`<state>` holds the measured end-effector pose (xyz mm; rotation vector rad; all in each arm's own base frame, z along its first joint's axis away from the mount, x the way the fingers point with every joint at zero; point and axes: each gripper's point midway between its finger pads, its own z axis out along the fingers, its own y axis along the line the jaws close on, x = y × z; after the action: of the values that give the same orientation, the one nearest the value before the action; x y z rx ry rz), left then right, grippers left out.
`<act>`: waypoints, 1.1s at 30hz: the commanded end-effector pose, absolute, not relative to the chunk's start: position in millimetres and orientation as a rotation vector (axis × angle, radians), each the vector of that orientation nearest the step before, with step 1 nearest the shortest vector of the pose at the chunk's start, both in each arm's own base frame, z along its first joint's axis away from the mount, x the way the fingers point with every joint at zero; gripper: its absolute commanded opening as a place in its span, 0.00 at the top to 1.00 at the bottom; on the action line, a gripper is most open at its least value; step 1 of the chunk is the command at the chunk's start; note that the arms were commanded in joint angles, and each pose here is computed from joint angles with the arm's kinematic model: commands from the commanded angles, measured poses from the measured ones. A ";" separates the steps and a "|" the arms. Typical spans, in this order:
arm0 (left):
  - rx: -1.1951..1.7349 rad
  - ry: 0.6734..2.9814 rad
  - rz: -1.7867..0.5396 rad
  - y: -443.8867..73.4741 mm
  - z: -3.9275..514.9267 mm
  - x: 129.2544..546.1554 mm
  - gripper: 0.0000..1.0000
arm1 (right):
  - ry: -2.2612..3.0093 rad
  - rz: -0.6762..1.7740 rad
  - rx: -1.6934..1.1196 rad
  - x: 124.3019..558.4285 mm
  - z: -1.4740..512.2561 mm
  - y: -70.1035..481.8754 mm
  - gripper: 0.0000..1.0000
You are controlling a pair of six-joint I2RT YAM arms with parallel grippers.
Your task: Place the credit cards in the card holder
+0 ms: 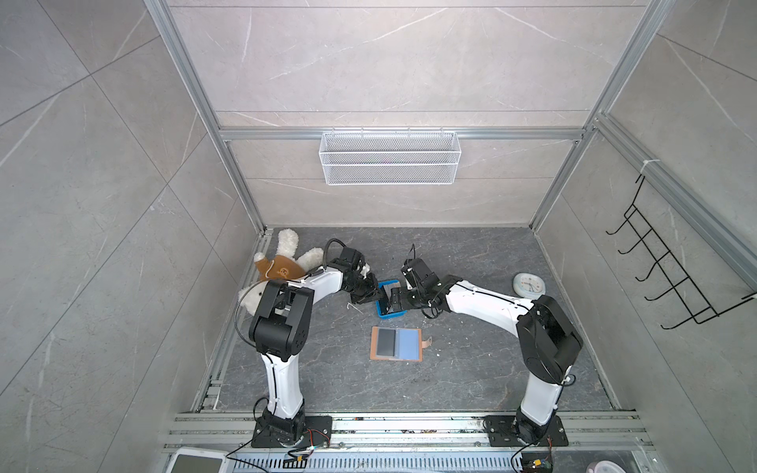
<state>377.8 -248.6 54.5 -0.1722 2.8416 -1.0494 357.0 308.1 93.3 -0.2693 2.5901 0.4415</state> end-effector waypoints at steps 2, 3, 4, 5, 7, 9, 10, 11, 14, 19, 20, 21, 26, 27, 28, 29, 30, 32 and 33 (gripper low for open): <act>-0.159 2.896 -1.023 -249.3 39.7 371.0 0.82 | 2.573 0.580 -0.243 347.6 111.9 320.3 0.19; -0.158 2.897 -1.023 -249.4 39.5 371.1 0.82 | 2.572 0.604 -0.237 345.8 112.9 325.0 0.22; -0.158 2.898 -1.023 -249.9 39.3 370.6 0.82 | 2.574 0.617 -0.226 345.8 113.3 327.6 0.28; -0.161 2.897 -1.022 -249.3 39.2 371.2 0.82 | 2.579 0.625 -0.218 345.4 113.0 330.7 0.35; -0.158 2.896 -1.021 -249.4 39.8 371.3 0.82 | 2.593 0.634 -0.202 345.7 108.6 335.4 0.53; -0.158 2.896 -1.022 -249.4 39.9 371.2 0.82 | 2.599 0.636 -0.194 346.9 104.8 338.7 0.63; -0.159 2.895 -1.022 -249.3 40.3 371.1 0.82 | 2.603 0.635 -0.193 347.1 102.9 340.0 0.67; -0.156 2.895 -1.022 -249.6 40.5 371.2 0.82 | 2.608 0.632 -0.191 348.0 100.0 340.6 0.69; -0.152 2.892 -1.025 -250.2 41.4 371.7 0.82 | 2.618 0.628 -0.196 347.8 95.2 342.8 0.74; -0.153 2.891 -1.024 -249.9 41.8 371.9 0.83 | 2.627 0.627 -0.208 347.5 90.7 346.0 0.79; -0.153 2.891 -1.024 -249.9 41.9 371.8 0.82 | 2.629 0.626 -0.208 347.6 90.0 346.2 0.79; -0.153 2.891 -1.022 -249.6 41.8 372.0 0.83 | 2.629 0.627 -0.208 348.3 89.7 346.7 0.80; -0.151 2.892 -1.024 -249.8 41.8 371.6 0.83 | 2.629 0.635 -0.220 349.4 88.9 351.6 0.82; -0.151 2.889 -1.023 -249.6 42.5 372.2 0.83 | 2.630 0.637 -0.223 349.2 88.6 352.7 0.82; -0.151 2.892 -1.023 -249.7 42.1 371.3 0.83 | 2.627 0.640 -0.224 349.3 89.4 353.8 0.82; -0.150 2.892 -1.023 -249.8 42.1 371.4 0.83 | 2.626 0.641 -0.226 349.0 89.6 354.4 0.82; -0.152 2.891 -1.022 -249.5 42.4 371.8 0.83 | 2.625 0.645 -0.229 348.4 89.8 355.5 0.82; -0.149 2.890 -1.024 -250.1 42.9 371.9 0.83 | 2.627 0.643 -0.234 348.4 88.9 356.4 0.82; -0.151 2.890 -1.023 -249.7 42.8 372.1 0.83 | 2.630 0.638 -0.234 348.6 88.3 356.4 0.82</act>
<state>377.6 -250.1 53.5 -0.1688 2.8426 -1.0633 347.6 348.7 92.6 -0.2200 2.6191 0.6320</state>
